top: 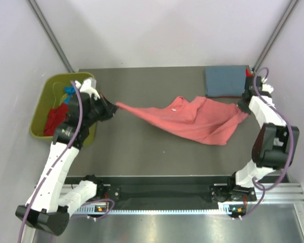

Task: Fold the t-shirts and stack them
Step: Flatten the tshirt out

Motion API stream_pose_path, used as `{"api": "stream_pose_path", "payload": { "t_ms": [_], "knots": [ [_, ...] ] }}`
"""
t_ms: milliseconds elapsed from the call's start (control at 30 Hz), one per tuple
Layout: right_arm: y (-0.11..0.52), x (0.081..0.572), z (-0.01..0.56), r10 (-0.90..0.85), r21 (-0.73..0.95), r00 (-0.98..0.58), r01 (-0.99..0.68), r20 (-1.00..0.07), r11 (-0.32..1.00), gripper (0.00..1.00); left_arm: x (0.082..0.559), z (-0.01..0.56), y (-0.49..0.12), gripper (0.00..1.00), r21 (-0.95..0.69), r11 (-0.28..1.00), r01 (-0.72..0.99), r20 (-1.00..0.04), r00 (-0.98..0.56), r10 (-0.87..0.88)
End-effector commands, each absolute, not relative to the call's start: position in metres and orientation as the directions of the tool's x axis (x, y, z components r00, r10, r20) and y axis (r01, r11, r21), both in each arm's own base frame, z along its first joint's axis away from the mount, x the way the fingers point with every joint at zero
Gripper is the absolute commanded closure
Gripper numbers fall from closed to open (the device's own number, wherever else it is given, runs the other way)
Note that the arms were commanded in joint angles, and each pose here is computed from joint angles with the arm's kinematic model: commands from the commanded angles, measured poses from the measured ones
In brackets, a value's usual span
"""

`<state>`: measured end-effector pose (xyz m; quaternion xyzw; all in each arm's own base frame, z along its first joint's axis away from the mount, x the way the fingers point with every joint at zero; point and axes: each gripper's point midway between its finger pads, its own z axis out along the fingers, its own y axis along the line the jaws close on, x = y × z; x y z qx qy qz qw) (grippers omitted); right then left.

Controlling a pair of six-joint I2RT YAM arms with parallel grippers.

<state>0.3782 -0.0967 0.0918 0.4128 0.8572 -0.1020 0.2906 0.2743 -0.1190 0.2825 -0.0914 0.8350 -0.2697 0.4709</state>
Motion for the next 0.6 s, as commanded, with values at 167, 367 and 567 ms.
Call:
{"api": "stream_pose_path", "payload": {
  "t_ms": [167,367,567],
  "knots": [
    [-0.051,0.462,0.307,0.604,0.486,-0.256,0.401,-0.754,0.777,1.00,0.352,0.435,-0.112,1.00,-0.486,0.863,0.136,-0.855,-0.280,-0.437],
    [-0.040,0.463,0.380,0.590,0.541,-0.172,0.261,-0.789,0.800,1.00,0.346,0.504,-0.087,1.00,-0.426,0.900,0.088,-0.899,-0.152,-0.411],
    [-0.072,0.395,0.287,0.643,0.452,-0.263,0.525,-0.719,0.721,1.00,0.293,0.444,-0.091,1.00,-0.441,0.892,0.097,-0.862,-0.324,-0.391]
  ]
}}
